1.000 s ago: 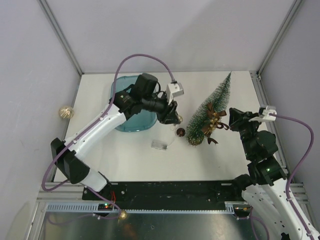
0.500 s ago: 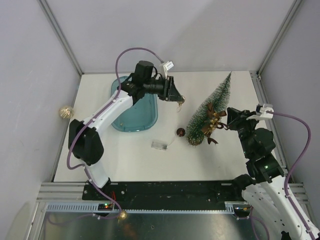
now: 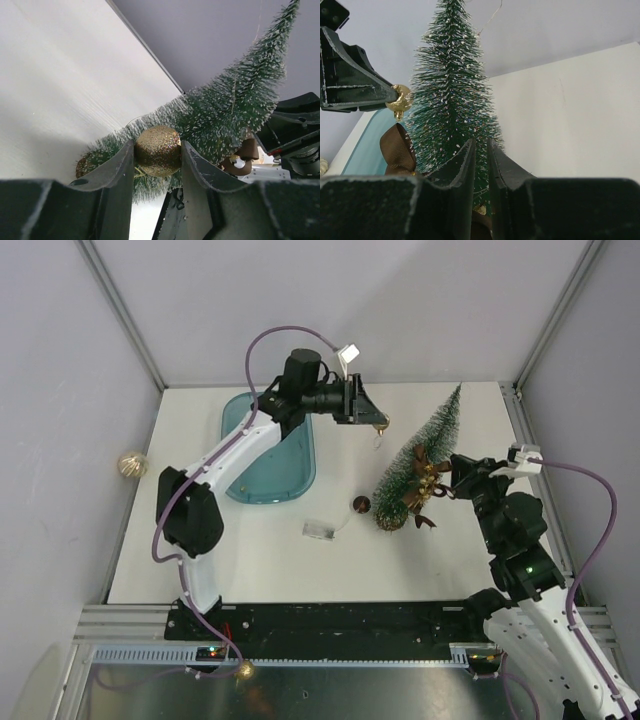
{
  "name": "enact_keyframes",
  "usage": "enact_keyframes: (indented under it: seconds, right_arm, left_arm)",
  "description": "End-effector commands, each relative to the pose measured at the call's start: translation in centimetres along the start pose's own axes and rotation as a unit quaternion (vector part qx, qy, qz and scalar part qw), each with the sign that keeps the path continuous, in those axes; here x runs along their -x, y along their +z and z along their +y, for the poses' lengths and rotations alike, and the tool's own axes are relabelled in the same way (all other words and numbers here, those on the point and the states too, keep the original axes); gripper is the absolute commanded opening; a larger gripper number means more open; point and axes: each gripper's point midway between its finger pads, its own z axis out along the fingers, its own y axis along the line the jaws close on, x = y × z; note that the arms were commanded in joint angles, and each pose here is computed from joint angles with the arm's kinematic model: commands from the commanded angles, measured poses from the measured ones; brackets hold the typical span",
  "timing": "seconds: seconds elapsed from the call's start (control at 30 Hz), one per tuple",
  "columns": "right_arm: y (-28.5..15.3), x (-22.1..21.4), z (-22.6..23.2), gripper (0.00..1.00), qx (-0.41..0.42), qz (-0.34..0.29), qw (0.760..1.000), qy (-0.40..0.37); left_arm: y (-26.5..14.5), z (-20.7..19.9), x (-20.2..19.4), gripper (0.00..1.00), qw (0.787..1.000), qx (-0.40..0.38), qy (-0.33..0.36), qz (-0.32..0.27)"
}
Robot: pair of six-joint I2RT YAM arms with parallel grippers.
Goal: Decorate the small christmas tree
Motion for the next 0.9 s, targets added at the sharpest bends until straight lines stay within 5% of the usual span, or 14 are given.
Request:
enact_keyframes:
  seconds: [0.0,0.87]
  right_arm:
    - [0.3,0.9,0.9,0.20,0.016,-0.016,1.000,0.012]
    - [0.4,0.6,1.4,0.19,0.020,-0.013,1.000,0.006]
  left_arm:
    - [0.6,-3.2,2.2,0.18,0.999,-0.036,0.023,-0.024]
    - [1.7,-8.1,-0.5,0.17,0.995,-0.092,0.021,0.013]
